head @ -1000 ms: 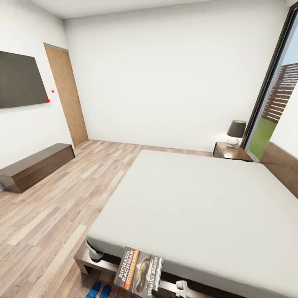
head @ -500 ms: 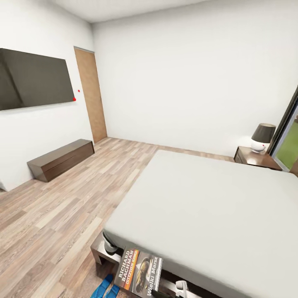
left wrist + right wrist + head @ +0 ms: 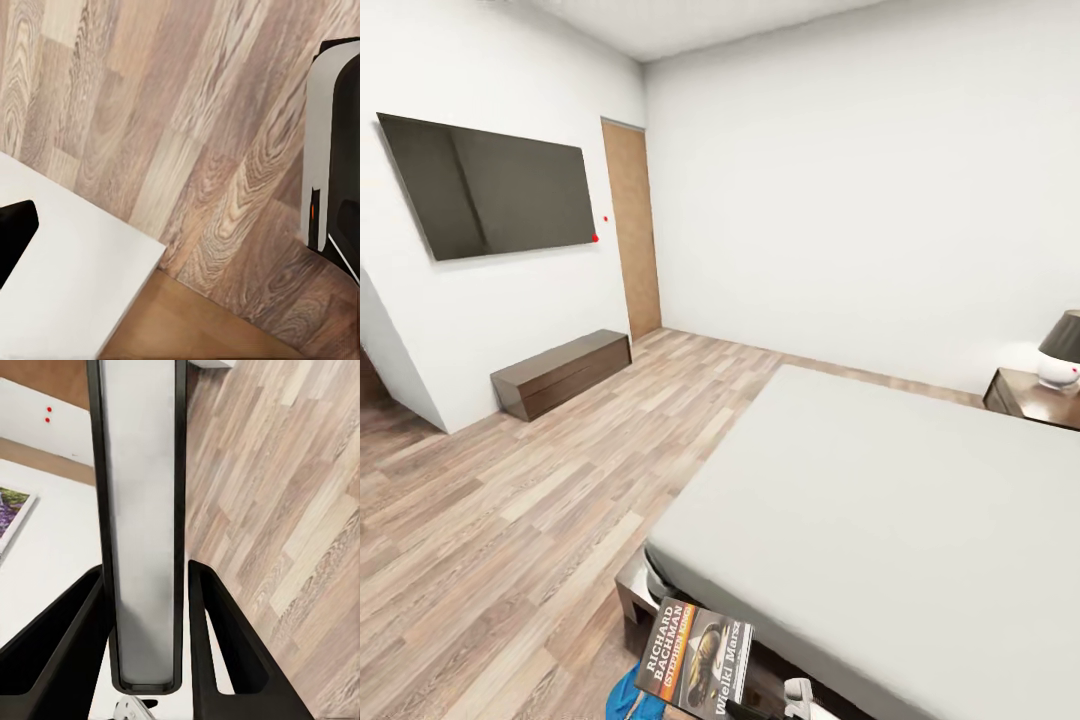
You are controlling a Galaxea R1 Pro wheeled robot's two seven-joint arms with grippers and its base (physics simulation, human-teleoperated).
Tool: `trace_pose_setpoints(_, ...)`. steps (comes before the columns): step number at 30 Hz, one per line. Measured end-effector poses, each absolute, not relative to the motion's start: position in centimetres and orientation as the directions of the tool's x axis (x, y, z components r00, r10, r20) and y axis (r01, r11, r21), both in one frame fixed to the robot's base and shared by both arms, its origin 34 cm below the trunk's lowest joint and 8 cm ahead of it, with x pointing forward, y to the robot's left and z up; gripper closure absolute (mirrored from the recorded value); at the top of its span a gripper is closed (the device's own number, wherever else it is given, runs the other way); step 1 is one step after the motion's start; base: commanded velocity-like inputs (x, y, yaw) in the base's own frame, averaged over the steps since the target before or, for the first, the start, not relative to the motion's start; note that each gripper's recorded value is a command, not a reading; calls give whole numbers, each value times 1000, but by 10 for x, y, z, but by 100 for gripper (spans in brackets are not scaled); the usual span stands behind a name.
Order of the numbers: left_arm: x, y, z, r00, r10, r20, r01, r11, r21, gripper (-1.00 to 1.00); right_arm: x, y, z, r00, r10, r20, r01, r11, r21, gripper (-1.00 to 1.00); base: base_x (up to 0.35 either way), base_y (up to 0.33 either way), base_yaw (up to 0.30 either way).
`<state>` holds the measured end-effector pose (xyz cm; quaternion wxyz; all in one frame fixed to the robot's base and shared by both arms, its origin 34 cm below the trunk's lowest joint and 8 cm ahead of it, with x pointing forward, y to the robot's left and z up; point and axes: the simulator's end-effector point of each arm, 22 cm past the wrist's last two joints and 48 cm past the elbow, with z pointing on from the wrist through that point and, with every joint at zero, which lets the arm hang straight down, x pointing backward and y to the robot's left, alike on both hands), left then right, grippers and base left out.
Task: In the bedroom, move the book from the bed onto either nightstand, and place the two sandals side by side next to the bed.
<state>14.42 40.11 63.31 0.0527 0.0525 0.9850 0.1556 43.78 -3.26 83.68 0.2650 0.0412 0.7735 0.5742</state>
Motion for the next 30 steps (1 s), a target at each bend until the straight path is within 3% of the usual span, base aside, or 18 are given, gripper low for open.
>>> trace_pose_setpoints(30, 148, 402, 634, -988, 121, -98, 84, 946, 314, -100, 439, -33, 840, -852, 368, -371, -250, 336, 908, 100, 0, 0, 290)
